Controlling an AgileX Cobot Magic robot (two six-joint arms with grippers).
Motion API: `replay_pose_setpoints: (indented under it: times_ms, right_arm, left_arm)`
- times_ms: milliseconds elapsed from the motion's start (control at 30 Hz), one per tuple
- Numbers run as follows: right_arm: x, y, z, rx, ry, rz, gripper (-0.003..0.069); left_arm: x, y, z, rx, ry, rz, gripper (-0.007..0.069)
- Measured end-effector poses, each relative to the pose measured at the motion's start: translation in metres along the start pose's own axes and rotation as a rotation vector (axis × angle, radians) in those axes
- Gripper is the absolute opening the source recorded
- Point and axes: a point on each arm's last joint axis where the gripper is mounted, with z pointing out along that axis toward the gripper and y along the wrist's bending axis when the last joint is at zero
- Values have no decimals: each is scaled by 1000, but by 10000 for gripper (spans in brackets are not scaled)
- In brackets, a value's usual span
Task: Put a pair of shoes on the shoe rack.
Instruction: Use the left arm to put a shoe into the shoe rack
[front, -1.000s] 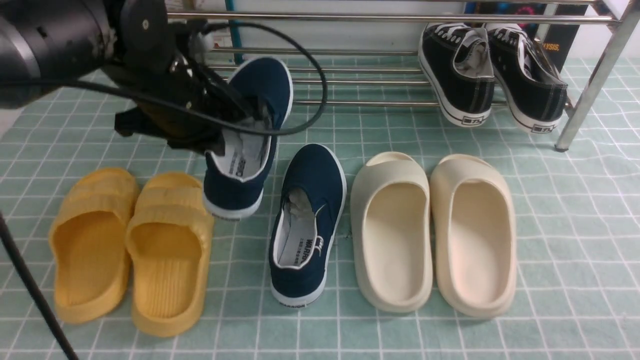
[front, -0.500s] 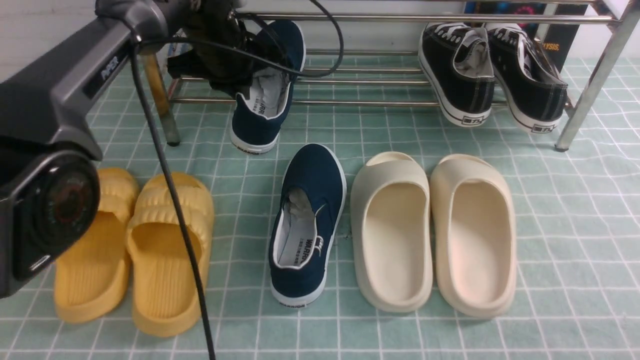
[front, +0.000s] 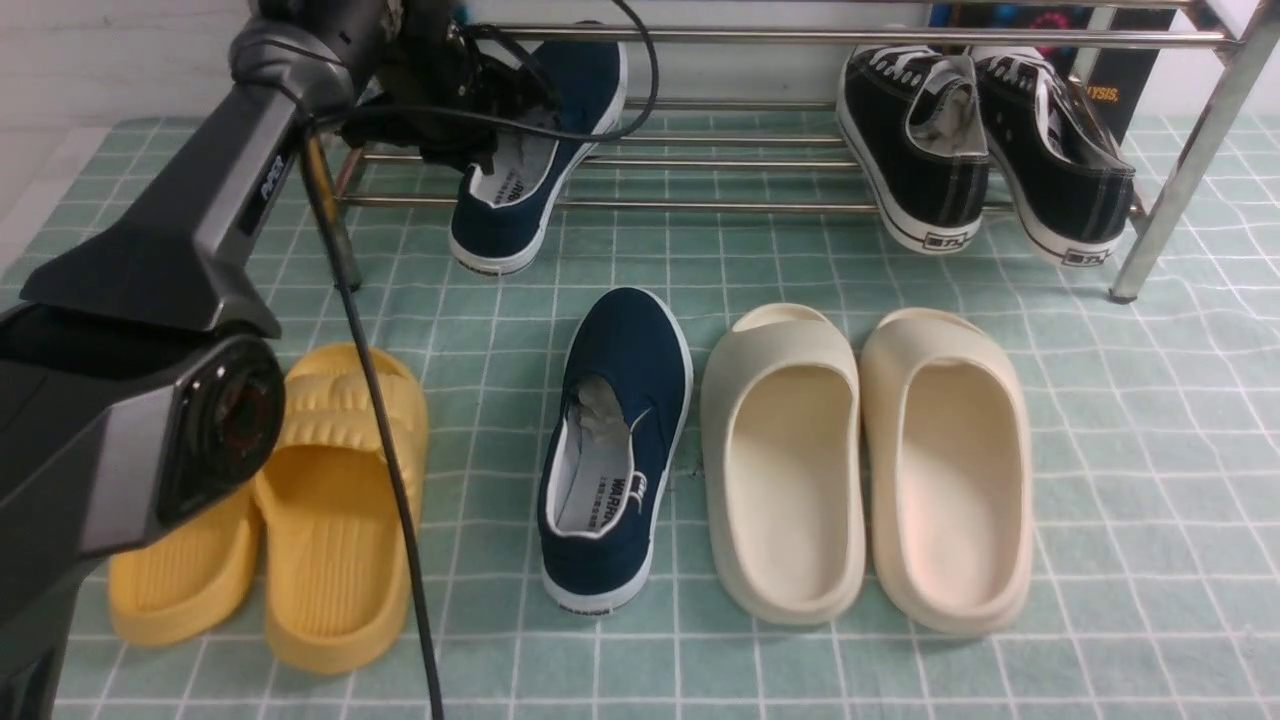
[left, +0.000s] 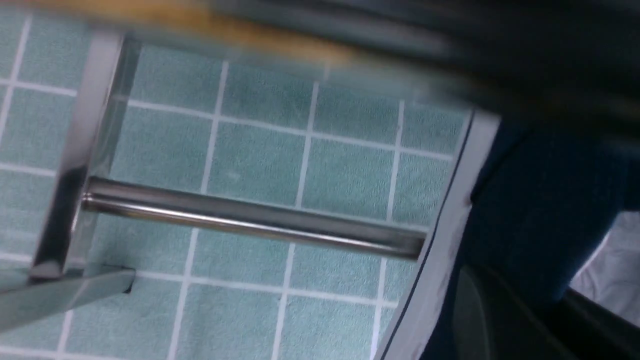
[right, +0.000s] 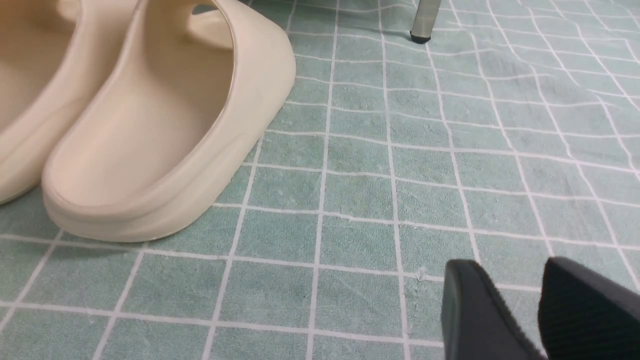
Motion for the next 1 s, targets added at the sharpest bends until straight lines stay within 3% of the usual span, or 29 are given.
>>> replay_pose_setpoints:
  times_ms: [233,333,500,600,800,1000]
  right_arm:
    - [0,0,0,0,0,0,239]
    - [0,0,0,0,0,0,239]
    - [0,0,0,0,0,0,239]
    - [0,0,0,0,0,0,239]
    - [0,0,0,0,0,0,239]
    - [0,0,0,0,1,0,239]
  left_arm:
    - [-2,0,4,0,-28,-76,63]
    - [-4,-1,4,15,-58,-105,127]
    - [-4,-3,3,27,-59,-140,304]
    - [-4,-4,-6,29,-29,-139,346]
    - [-3,-6,-37,31,42,-44,347]
    - [-4,-16,-84,108,62,111,272]
